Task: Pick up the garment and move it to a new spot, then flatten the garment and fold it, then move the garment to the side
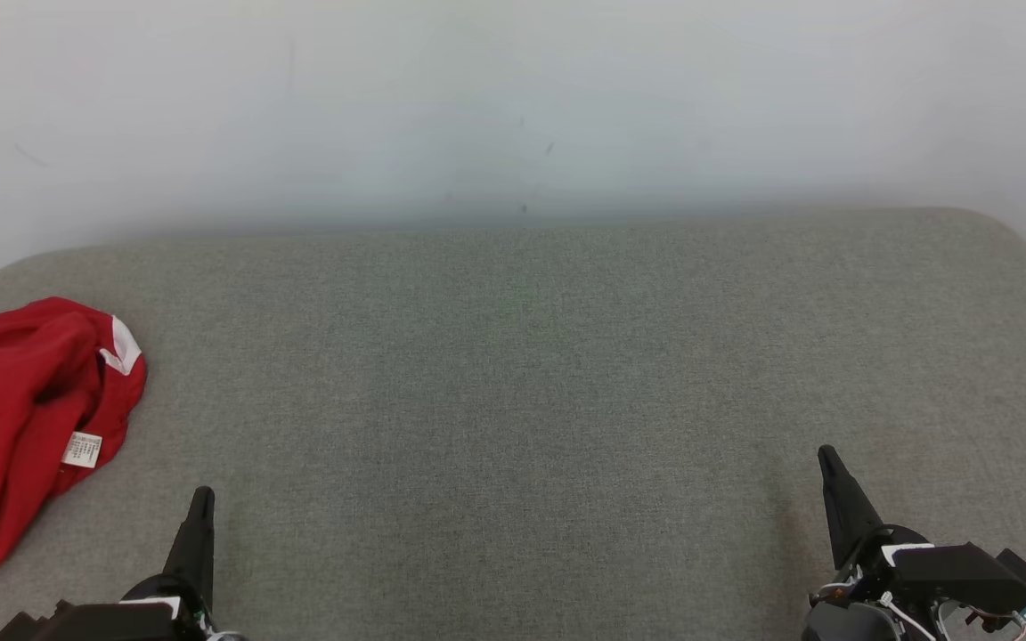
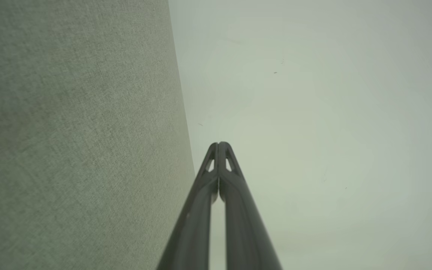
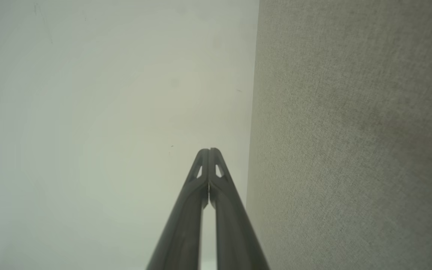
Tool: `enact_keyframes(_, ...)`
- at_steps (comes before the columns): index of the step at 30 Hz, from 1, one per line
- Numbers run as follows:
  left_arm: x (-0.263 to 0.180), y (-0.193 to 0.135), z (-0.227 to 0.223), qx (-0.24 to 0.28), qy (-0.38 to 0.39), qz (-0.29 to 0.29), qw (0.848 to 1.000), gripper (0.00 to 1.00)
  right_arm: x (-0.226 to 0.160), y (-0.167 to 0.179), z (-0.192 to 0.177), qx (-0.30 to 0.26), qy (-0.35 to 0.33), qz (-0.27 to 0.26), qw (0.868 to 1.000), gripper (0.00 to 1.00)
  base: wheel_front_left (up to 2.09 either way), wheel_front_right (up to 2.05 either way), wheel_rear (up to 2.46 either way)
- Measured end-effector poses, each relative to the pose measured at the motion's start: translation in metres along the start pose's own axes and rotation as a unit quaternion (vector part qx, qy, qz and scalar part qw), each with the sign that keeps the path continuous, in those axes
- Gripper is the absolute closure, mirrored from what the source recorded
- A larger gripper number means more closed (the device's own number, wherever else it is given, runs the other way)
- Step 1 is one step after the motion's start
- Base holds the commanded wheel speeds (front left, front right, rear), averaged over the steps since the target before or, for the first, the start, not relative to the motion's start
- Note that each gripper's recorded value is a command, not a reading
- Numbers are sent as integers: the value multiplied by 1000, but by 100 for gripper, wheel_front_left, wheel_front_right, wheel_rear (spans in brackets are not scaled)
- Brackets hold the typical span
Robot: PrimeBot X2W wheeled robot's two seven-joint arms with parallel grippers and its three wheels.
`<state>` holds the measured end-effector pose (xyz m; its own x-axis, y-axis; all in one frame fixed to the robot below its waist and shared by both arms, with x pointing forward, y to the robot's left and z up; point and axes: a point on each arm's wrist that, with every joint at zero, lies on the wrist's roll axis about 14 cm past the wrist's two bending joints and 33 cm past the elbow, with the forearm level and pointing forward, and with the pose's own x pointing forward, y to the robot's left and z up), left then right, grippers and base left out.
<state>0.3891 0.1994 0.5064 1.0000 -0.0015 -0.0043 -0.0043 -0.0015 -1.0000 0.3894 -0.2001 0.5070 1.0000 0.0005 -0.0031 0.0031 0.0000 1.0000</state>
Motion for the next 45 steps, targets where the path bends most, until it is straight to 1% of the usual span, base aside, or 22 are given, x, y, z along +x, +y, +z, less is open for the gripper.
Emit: enact_keyframes(45,0,0,0,0,0,0,1000,100,0,0,0,0,0,0,1000,100,0,0,0)
